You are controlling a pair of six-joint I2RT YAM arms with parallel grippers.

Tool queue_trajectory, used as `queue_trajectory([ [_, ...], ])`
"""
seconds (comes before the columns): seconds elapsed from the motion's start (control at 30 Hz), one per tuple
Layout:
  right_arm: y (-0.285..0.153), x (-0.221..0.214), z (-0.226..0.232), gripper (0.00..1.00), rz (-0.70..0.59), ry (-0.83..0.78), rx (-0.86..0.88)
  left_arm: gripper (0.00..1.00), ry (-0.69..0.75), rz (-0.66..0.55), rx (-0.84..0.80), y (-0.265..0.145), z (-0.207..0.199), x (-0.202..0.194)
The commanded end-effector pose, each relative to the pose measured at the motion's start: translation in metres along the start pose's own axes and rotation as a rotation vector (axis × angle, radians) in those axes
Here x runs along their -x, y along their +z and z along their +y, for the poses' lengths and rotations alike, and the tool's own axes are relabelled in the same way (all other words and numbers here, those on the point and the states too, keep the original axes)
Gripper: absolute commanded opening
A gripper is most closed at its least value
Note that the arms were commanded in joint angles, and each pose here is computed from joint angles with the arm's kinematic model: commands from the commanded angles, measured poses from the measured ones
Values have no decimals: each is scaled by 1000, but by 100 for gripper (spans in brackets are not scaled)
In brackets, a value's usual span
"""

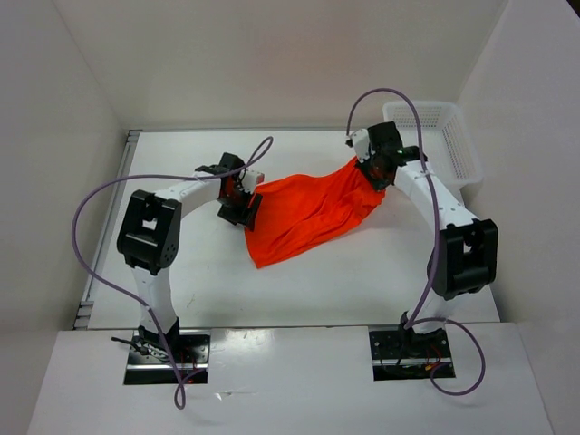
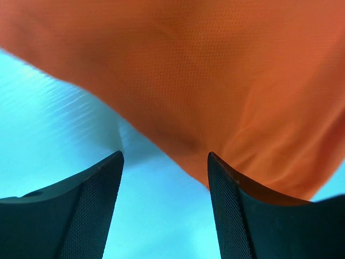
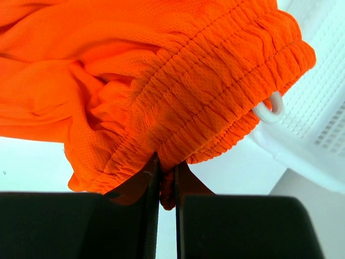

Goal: Fold and stack the shorts
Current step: Fold the shorts

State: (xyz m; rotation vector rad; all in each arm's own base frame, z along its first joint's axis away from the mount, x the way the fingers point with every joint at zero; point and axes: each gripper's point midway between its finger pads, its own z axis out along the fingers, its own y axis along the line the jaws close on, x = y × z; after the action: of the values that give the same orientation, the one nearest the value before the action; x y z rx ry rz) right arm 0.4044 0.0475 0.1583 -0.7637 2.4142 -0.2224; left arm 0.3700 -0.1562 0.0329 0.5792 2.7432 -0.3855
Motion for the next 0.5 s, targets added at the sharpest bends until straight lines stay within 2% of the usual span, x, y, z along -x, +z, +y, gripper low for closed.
queue_trajectory([
  [0.0,-7,46,-5,0,-78,-71,-95,71,29,-16,-38,19,-9,8],
  [0.07,-7,64,16,0,-107,-118,-85,70,22,11,-49,36,-7,5],
  [0.13,-7,80,26,0,-128,-141,-85,62,19,22,-49,44,-5,7],
  [0.2,-10,95,44,0,-158,-166,-64,52,15,38,-50,52,-4,4],
  [0.23,-12,102,50,0,-169,-178,-66,41,12,48,-60,55,-5,1],
  [0.37,-17,123,95,0,-213,-258,-31,20,6,35,-86,58,-5,4],
  [0.47,-19,130,135,0,-232,-314,24,17,-15,29,-111,58,-1,6],
])
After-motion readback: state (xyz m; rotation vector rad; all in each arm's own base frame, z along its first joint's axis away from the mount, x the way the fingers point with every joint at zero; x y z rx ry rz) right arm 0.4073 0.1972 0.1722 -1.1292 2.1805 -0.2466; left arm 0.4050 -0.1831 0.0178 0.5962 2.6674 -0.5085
